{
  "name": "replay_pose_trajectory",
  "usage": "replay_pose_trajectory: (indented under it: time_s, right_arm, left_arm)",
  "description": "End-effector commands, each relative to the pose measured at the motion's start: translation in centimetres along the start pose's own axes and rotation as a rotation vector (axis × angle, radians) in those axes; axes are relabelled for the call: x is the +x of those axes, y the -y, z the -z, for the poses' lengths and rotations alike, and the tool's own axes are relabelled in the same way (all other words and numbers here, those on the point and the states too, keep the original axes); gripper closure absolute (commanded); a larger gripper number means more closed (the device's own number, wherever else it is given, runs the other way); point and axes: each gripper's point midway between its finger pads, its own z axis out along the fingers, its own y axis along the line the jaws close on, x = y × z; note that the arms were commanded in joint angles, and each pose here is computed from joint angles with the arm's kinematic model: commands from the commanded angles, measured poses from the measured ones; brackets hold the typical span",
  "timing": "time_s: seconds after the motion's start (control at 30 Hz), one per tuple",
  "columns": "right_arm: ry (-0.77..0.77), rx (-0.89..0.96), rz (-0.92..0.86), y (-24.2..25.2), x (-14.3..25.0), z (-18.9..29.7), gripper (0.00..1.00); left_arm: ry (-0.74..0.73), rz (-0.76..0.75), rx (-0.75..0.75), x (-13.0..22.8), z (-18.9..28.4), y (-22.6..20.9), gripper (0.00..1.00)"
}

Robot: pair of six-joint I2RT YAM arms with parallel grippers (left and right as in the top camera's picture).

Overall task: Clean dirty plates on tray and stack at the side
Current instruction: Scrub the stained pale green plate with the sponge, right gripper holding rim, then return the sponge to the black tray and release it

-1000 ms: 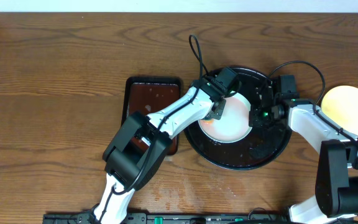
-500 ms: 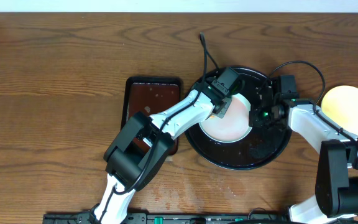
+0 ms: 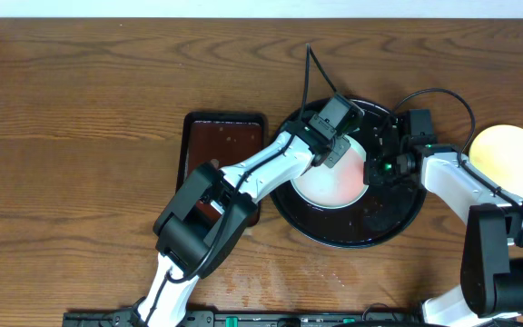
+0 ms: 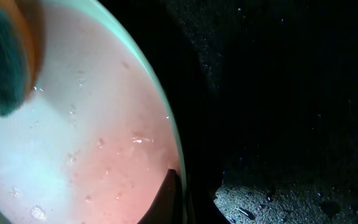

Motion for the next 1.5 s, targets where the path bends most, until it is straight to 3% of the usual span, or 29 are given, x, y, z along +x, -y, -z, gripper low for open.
replay_pose_trajectory:
  time_s: [0.0,0.17,0.3,0.7,0.87,1.07,1.17,1.27,1.37,1.47]
  right_arm:
    - [-0.019,0.050,0.013,0.9,0.6,-0.5,0.99]
    - [-0.018,0.050,0.013,0.9,0.6,-0.5,0.99]
    - [-0.019,0.050,0.013,0.9,0.6,-0.5,0.99]
    - [0.007,0.045,0.032,0.8,0.0,-0.5,0.98]
    - [0.004,-0.061,0.155,-1.0,0.1,-0.5,0.99]
    - [-0.021,-0.102,0.117,-1.8,0.8,0.2,0.99]
    - [0.021,-0.044,0.079,-1.4,0.1,1.6,0.99]
    - [0.099,0.050,0.085,-1.0,-1.0,3.6,0.99]
    - [0.199,0.132,0.135,-1.4,-2.3,6.1,0.99]
    - [0.298,0.215,0.194,-2.2,-3.1,8.6,0.99]
  left_arm:
    - [-0.064,-0.036,-0.001,1.7,-0.5,0.0,0.92]
    - [-0.181,-0.070,-0.181,4.3,0.4,-3.1,0.93]
    - [-0.223,-0.068,-0.228,5.1,1.6,-4.0,0.93]
    - [-0.133,0.384,-0.177,3.3,14.5,-4.6,0.93]
    - [-0.286,0.501,-0.246,8.0,16.6,-7.6,0.92]
    - [-0.418,0.657,-0.326,14.8,14.6,-11.7,0.93]
    - [-0.429,0.725,-0.308,16.5,13.5,-12.8,0.92]
    - [-0.433,0.773,-0.294,17.0,13.5,-13.6,0.83]
    - [-0.435,0.799,-0.274,17.1,13.5,-13.8,0.64]
    - [-0.434,0.807,-0.244,16.9,13.5,-13.3,0.55]
